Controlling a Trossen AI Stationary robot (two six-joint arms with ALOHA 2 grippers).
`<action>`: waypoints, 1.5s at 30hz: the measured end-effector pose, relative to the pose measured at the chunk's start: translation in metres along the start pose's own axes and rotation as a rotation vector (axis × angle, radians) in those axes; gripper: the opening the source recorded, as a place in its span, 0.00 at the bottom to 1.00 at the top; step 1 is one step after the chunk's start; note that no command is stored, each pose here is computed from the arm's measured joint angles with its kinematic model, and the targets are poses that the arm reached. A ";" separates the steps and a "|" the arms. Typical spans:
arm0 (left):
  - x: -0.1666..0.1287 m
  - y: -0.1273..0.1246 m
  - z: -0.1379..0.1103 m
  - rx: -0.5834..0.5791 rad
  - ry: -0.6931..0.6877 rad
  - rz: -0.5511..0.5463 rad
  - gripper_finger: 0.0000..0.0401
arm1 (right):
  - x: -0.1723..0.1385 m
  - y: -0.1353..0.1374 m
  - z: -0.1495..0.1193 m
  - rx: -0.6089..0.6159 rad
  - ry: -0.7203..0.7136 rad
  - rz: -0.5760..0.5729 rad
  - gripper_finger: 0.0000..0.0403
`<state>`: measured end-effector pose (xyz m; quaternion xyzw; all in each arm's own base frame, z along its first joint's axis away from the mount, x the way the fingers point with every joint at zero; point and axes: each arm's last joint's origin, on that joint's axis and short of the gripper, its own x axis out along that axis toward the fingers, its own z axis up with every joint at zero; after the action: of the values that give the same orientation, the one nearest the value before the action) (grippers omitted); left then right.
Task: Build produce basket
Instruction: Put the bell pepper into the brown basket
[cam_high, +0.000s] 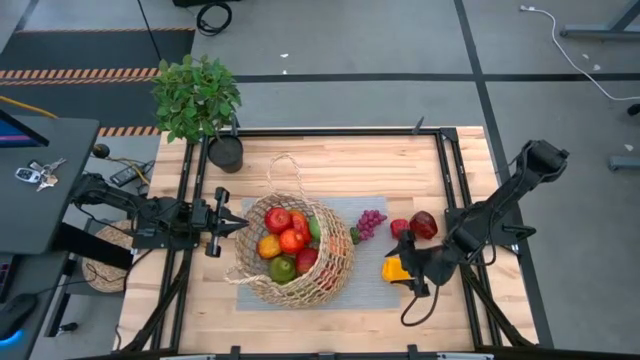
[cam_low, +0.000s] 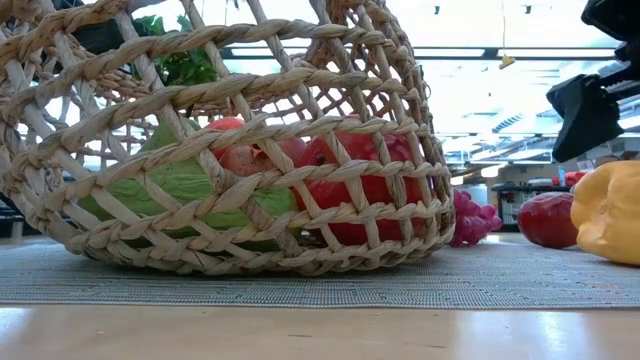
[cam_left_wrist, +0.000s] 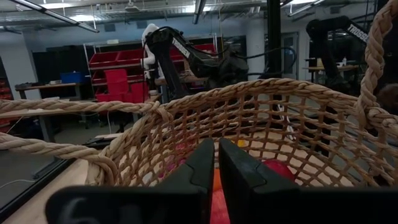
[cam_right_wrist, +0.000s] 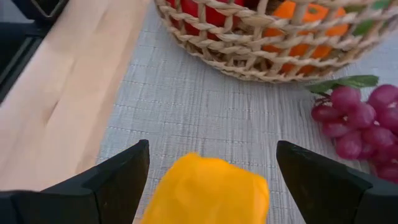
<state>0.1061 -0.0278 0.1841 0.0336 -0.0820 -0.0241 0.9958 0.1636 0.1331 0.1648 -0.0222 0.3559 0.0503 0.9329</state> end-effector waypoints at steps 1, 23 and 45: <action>0.000 0.000 0.000 0.000 0.000 0.000 0.07 | 0.000 0.002 -0.001 0.001 -0.004 -0.014 0.88; 0.000 0.000 0.000 0.000 0.000 0.000 0.08 | 0.025 0.009 -0.029 0.273 0.139 -0.141 0.88; 0.000 0.000 0.000 0.000 0.000 0.000 0.09 | 0.033 0.003 -0.026 0.319 0.141 -0.149 0.82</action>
<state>0.1061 -0.0278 0.1841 0.0334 -0.0819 -0.0242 0.9958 0.1705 0.1365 0.1233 0.0964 0.4214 -0.0778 0.8984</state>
